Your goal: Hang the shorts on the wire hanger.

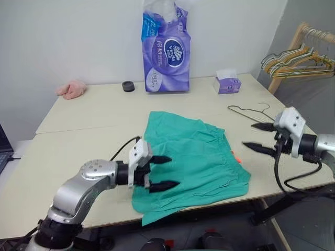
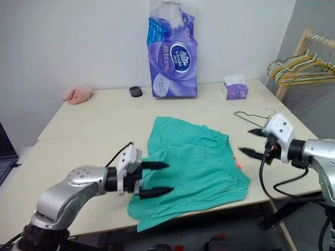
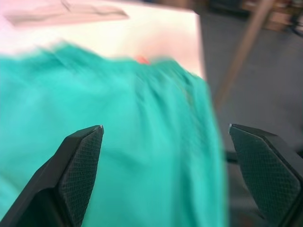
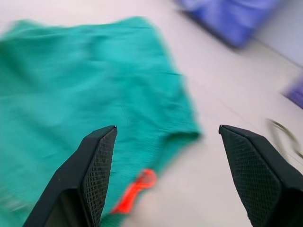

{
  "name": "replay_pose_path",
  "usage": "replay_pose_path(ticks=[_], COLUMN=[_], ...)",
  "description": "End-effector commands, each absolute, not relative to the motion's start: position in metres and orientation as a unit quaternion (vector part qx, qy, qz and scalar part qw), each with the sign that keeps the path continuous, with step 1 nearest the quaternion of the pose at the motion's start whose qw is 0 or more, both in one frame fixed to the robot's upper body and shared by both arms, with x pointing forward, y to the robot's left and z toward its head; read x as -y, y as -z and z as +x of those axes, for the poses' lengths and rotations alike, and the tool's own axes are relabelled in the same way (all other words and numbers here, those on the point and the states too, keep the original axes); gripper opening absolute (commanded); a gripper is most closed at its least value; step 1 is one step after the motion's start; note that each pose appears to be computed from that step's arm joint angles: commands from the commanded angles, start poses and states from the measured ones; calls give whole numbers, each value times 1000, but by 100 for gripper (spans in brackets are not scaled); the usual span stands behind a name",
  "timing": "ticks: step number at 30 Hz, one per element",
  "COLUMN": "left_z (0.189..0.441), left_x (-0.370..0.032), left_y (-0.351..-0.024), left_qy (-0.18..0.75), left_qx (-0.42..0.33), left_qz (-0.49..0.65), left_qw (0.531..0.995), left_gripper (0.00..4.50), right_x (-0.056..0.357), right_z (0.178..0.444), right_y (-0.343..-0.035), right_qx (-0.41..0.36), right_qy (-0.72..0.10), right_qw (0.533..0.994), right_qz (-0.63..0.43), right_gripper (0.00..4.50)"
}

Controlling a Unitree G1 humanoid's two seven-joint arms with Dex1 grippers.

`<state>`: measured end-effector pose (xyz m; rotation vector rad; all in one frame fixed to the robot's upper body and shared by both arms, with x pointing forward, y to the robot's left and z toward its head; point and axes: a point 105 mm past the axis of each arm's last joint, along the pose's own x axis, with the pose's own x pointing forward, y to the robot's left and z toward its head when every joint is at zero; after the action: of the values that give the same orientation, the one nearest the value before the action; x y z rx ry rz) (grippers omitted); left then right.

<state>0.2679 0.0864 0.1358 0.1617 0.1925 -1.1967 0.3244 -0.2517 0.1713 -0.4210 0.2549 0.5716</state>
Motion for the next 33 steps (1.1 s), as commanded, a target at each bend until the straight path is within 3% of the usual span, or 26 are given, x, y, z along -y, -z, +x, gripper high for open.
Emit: replay_pose_path(ticks=[1,4,12,19,27,33], left_z=[282,302,310,310,313,317], left_x=[-82,-62,-31,-27,-34,-49], left_y=[-144,-152,-163,-170,-176,-175], left_qy=[535,501,501,502,490,445], left_qx=[-62,-29,4,15,23,28], left_qz=[95,103,110,124,129,110], left_qw=[837,859,858,856,862,888], left_gripper=[449,449,449,449,449,449], right_x=[277,320,343,368,373,364], right_z=[342,377,416,416,414,421], right_y=[-177,-167,-157,-148,-134,-143], right_qx=[-111,-118,-128,-161,-180,-136], right_qy=[-195,-46,29,105,155,142], right_qw=[948,962,979,978,966,972], right_qz=[-226,-243,-159,-82,-106,-131], right_gripper=[368,368,368,368,368,368])
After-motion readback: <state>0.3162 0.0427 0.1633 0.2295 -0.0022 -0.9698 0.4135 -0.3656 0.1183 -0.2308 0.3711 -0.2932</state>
